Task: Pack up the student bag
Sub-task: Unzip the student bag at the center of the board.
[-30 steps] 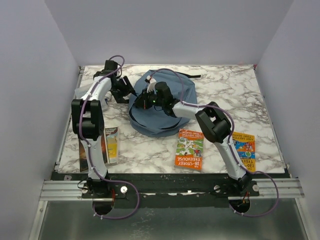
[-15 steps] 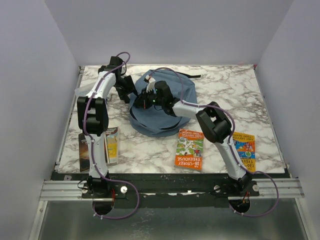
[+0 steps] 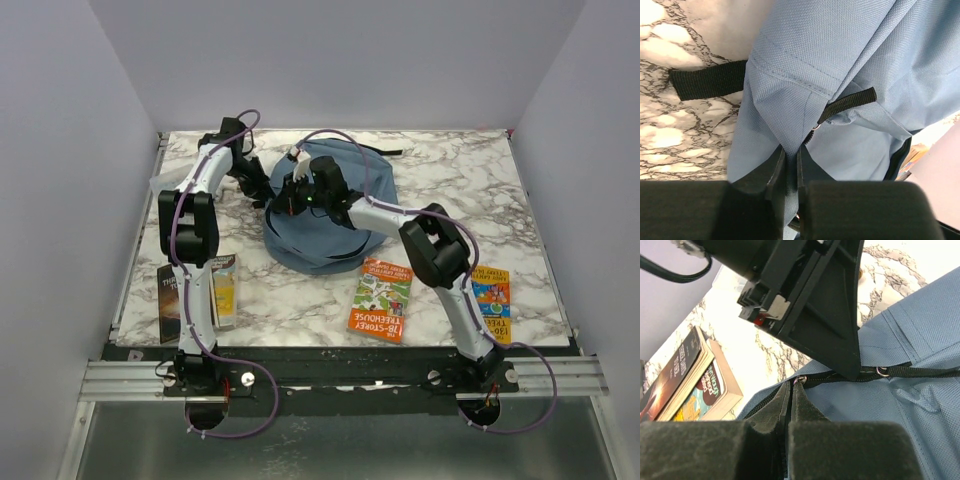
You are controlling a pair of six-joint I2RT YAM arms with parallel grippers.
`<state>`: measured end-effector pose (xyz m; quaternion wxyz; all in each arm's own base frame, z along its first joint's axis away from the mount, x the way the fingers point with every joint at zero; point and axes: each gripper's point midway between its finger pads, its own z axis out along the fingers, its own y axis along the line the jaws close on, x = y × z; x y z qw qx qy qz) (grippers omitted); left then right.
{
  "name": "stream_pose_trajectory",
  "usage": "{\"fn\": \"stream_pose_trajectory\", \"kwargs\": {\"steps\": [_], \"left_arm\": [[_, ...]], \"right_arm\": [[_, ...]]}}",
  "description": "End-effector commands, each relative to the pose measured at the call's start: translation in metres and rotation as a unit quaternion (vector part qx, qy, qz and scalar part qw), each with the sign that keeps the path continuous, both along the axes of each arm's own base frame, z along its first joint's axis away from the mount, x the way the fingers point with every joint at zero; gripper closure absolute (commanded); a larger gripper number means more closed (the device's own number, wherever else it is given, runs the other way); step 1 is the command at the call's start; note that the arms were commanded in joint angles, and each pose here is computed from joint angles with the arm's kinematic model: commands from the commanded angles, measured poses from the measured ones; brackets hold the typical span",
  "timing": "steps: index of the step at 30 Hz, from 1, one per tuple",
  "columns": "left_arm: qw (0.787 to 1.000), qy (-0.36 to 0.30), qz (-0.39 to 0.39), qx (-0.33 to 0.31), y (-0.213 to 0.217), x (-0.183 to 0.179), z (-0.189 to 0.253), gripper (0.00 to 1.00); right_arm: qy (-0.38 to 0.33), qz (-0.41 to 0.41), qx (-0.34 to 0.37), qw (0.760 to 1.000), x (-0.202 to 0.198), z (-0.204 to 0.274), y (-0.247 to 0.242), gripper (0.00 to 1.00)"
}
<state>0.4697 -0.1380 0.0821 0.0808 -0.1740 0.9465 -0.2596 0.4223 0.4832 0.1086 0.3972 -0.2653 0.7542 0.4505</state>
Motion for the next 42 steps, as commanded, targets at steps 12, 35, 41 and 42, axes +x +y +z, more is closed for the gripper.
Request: {"fn": "stream_pose_trajectory", "kwargs": {"steps": [12, 35, 41, 42], "left_arm": [[0.997, -0.019, 0.015, -0.071, -0.002, 0.013, 0.016, 1.0], [0.998, -0.048, 0.03, -0.034, 0.028, 0.019, 0.029, 1.0], [0.996, -0.078, 0.018, -0.045, 0.025, 0.011, 0.055, 0.68], [0.995, -0.085, 0.02, -0.048, 0.024, 0.006, 0.061, 0.61]], "right_arm": [[-0.017, 0.124, -0.064, 0.99, -0.101, 0.034, -0.012, 0.99], [0.004, -0.235, -0.487, 0.841, -0.159, 0.0, -0.242, 0.99], [0.003, -0.223, -0.398, 0.89, -0.151, 0.004, -0.205, 0.99], [0.007, -0.218, -0.383, 0.898, -0.15, 0.006, -0.196, 0.99]]}}
